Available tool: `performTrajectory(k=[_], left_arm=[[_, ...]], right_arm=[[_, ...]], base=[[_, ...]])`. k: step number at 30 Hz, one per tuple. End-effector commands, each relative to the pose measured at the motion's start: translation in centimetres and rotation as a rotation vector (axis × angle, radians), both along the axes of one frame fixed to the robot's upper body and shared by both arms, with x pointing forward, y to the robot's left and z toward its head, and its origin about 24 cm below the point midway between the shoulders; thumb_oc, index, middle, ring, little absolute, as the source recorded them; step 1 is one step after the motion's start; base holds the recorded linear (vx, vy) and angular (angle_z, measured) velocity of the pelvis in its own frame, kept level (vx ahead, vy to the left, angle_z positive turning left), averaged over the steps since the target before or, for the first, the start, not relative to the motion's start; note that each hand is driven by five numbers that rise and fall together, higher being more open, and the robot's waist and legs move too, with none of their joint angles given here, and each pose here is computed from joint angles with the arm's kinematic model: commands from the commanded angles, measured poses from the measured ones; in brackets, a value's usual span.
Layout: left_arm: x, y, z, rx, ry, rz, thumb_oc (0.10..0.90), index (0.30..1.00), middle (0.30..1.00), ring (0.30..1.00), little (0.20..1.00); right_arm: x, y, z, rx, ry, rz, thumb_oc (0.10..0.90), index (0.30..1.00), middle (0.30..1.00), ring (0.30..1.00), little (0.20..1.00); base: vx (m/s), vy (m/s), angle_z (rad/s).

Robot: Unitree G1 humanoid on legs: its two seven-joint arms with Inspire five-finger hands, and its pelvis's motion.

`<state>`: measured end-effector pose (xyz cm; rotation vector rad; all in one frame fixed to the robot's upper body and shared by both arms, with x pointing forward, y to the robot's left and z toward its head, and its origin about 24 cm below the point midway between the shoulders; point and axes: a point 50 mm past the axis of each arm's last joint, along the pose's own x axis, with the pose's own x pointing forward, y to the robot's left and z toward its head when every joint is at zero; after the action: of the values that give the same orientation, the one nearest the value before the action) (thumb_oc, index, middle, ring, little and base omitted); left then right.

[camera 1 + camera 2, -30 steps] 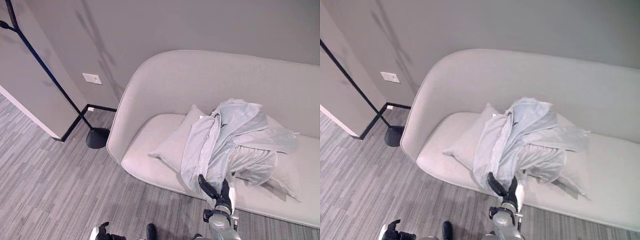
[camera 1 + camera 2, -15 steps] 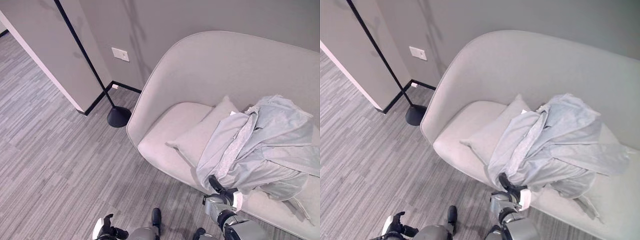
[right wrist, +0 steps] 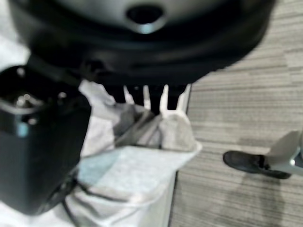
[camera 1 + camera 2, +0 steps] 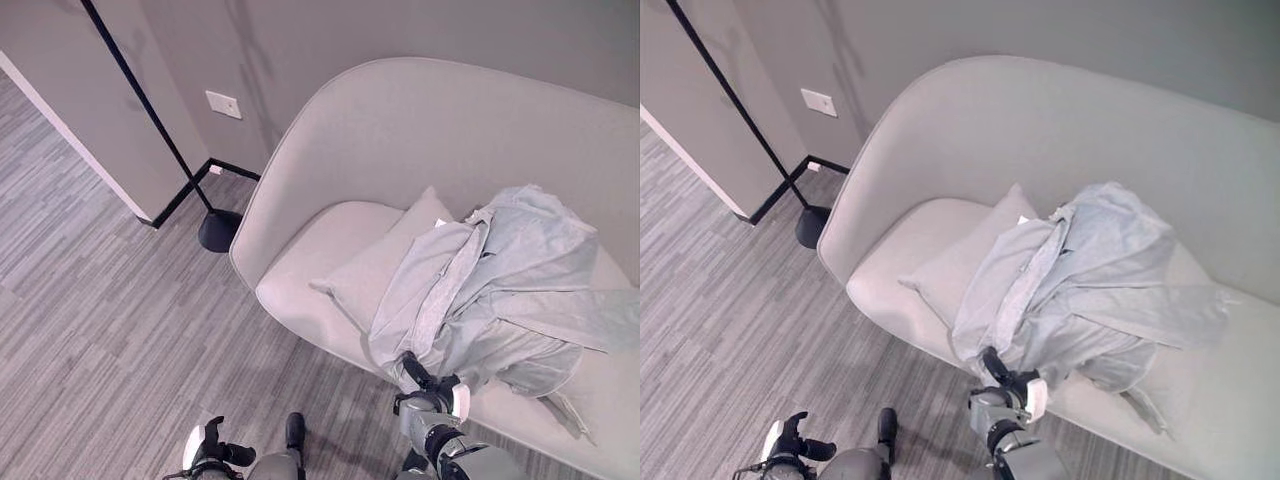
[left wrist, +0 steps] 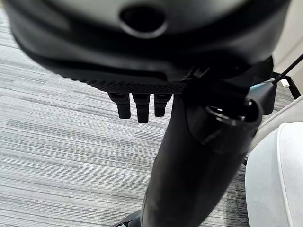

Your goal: Hang the clothes on the sofa on the clothes rack.

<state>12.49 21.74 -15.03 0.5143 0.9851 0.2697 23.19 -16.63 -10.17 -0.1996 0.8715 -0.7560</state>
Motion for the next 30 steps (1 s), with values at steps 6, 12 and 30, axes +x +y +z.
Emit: performTrajectory(k=[6,12,30], left_arm=[[-0.4,-3.6,-0.6,-0.048,0.002,-0.055,0.800,0.900,0.900,0.900,0.900],[-0.4,-3.6,-0.6,-0.048,0.002,-0.055,0.800,0.900,0.900,0.900,0.900],[0.1,-3.1,-0.3,0.033,-0.021,0.012,0.800,0.900,0.900,0.900,0.900]], right_arm=[[2.3,-1.2,1.9,-0.035,-0.100,-0.053,0.800,0.900,0.900,0.900,0.900],[2.3,-1.2,1.9,-0.035,-0.100,-0.053,0.800,0.900,0.900,0.900,0.900],[5.6,-1.8,7.2,-0.047,-0.456,-0.300,0.800,0.900,0.900,0.900,0.900]], base=[[0.00,0.000,0.01],[0.00,0.000,0.00],[-0.01,0.007,0.01]])
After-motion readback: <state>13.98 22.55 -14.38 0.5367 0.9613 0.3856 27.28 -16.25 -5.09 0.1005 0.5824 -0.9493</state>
